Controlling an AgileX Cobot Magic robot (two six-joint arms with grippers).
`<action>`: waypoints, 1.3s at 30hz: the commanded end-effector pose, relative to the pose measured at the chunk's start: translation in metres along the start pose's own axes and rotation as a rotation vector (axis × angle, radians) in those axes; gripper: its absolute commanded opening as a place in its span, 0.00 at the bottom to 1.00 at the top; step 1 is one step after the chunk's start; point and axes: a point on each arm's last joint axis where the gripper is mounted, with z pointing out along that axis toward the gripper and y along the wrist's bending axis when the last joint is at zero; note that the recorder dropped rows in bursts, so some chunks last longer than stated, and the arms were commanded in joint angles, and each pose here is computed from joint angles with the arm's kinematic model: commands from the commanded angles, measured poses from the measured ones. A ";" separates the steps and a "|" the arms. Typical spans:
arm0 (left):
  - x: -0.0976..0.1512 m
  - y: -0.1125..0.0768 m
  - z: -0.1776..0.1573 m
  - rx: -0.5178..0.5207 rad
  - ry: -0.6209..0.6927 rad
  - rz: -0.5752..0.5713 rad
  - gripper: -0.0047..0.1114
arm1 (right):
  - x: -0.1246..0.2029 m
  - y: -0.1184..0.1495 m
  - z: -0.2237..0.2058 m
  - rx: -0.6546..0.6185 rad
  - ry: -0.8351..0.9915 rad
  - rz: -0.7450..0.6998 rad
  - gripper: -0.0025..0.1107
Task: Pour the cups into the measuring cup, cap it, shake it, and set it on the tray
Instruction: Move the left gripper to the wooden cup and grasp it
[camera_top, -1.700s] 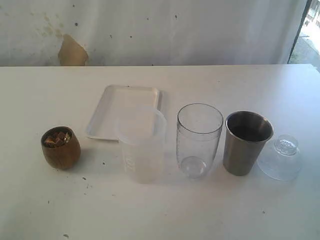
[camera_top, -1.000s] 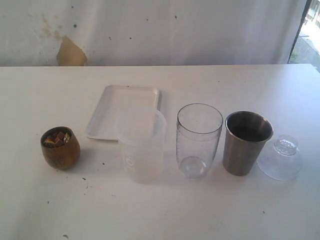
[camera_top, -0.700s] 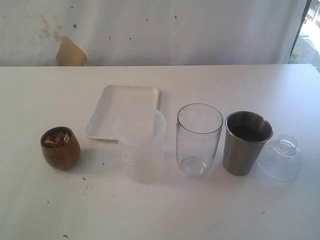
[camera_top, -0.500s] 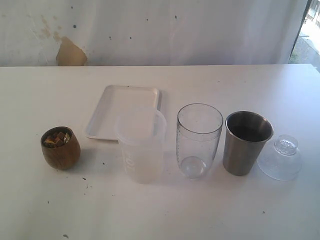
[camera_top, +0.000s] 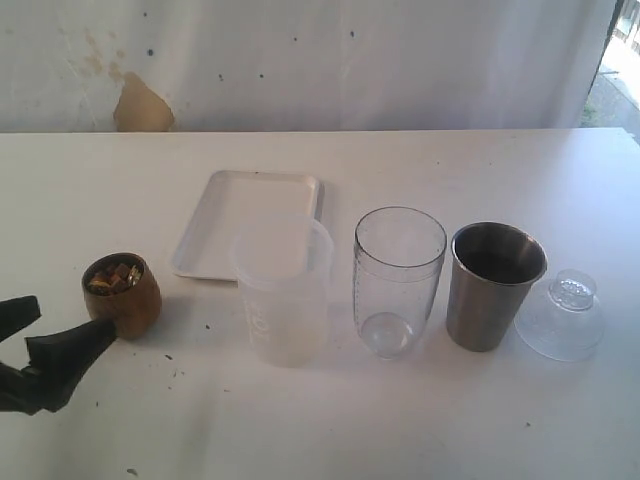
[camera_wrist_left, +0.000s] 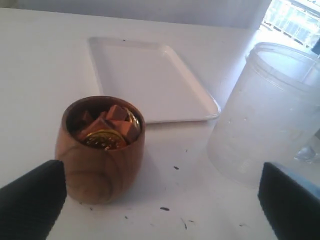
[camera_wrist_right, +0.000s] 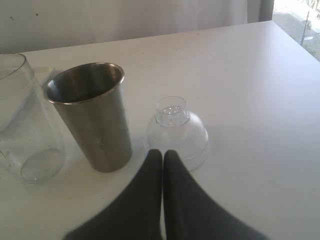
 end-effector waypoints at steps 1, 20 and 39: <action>0.003 0.008 0.029 0.052 0.054 0.056 0.94 | 0.001 0.000 0.000 -0.001 -0.008 -0.013 0.02; 0.025 0.054 0.103 0.023 0.081 0.202 0.94 | 0.001 0.000 0.000 -0.001 -0.008 -0.013 0.02; 0.030 0.066 0.126 0.058 0.090 0.183 0.65 | 0.001 0.000 0.000 -0.002 -0.008 -0.011 0.02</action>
